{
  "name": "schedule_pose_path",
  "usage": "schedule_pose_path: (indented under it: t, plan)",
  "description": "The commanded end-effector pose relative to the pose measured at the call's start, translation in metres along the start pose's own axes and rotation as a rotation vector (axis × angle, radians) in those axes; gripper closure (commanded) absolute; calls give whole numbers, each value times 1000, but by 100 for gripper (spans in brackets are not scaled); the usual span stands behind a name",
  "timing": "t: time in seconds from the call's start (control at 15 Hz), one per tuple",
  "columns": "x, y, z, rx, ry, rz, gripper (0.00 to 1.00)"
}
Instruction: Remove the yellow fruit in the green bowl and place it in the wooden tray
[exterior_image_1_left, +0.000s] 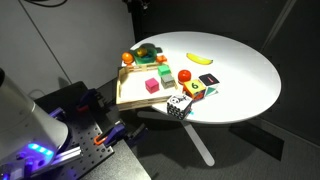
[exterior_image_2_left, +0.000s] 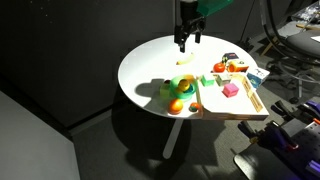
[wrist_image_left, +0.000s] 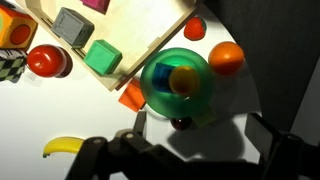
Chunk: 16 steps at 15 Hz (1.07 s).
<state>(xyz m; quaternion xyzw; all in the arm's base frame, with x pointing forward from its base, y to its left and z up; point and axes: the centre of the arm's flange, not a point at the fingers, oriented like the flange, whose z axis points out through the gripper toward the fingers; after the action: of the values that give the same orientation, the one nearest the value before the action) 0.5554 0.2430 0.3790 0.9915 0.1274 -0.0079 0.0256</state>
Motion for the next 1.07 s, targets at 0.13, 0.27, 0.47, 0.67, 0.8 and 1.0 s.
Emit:
schedule_pose_path:
  t: [0.13, 0.27, 0.47, 0.67, 0.8, 1.0]
  plan:
    - [11, 8, 24, -43, -74, -72, 0]
    - [10, 11, 35, -43, -115, -99, 0]
    - [9, 12, 44, -47, -153, -125, 0]
    - [0, 11, 51, -25, -153, -100, 0]
    - [1, 11, 51, -25, -155, -104, 0]
    - [1, 11, 50, -25, -154, -105, 0]
